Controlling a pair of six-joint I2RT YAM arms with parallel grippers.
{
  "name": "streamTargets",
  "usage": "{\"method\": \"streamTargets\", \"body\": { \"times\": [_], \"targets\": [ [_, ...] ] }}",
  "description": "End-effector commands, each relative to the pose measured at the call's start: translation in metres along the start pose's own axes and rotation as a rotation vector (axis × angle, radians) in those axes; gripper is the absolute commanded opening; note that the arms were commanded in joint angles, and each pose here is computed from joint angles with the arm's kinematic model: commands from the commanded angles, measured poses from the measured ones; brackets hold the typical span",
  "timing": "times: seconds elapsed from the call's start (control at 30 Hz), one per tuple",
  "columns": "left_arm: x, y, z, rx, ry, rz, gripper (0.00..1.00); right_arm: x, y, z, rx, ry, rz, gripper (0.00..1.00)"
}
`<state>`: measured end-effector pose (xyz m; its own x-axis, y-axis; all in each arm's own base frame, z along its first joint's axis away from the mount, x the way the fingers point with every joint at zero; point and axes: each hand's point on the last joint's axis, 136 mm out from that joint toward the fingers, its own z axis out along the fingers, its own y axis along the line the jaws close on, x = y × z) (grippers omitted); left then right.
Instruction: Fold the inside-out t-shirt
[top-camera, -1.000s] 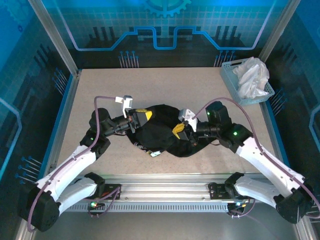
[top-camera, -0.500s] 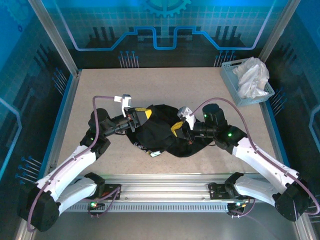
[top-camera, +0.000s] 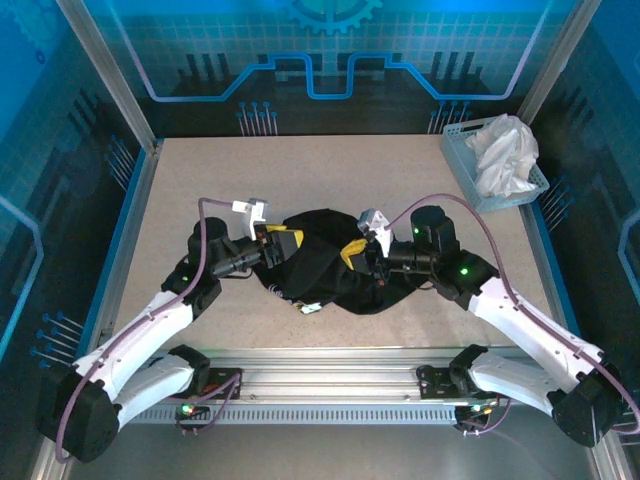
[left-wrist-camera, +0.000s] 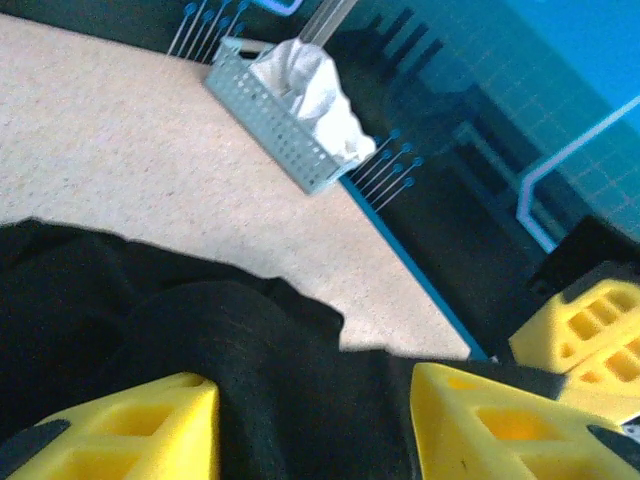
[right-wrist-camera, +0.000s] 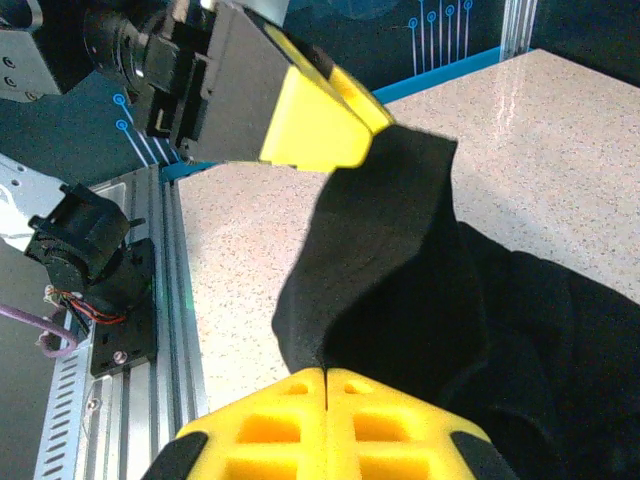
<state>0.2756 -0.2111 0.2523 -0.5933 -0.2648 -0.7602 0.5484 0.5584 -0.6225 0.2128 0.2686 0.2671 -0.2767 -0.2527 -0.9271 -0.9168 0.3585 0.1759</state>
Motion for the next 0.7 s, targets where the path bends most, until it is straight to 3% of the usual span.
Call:
{"method": "streamTargets", "body": {
  "times": [0.0,0.17,0.3,0.47,0.67],
  "targets": [
    [0.007,0.012,-0.007,-0.082,0.018,0.007,0.56,-0.018,0.007,0.002,-0.034,-0.036,-0.016,0.0],
    [0.015,0.013,-0.017,-0.108,0.033,-0.019,0.71,-0.029,0.006,0.005,-0.037,-0.042,-0.025,0.0],
    [0.024,0.015,-0.022,-0.132,0.052,-0.014,0.77,-0.03,0.005,0.009,-0.039,-0.037,-0.026,0.0],
    [0.031,0.02,-0.013,-0.134,0.096,-0.01,0.79,-0.031,0.003,0.014,-0.035,-0.023,-0.016,0.0],
    [0.04,0.055,-0.009,-0.3,0.13,-0.09,0.79,-0.023,-0.02,0.024,0.058,0.044,0.058,0.0]
  ]
}}
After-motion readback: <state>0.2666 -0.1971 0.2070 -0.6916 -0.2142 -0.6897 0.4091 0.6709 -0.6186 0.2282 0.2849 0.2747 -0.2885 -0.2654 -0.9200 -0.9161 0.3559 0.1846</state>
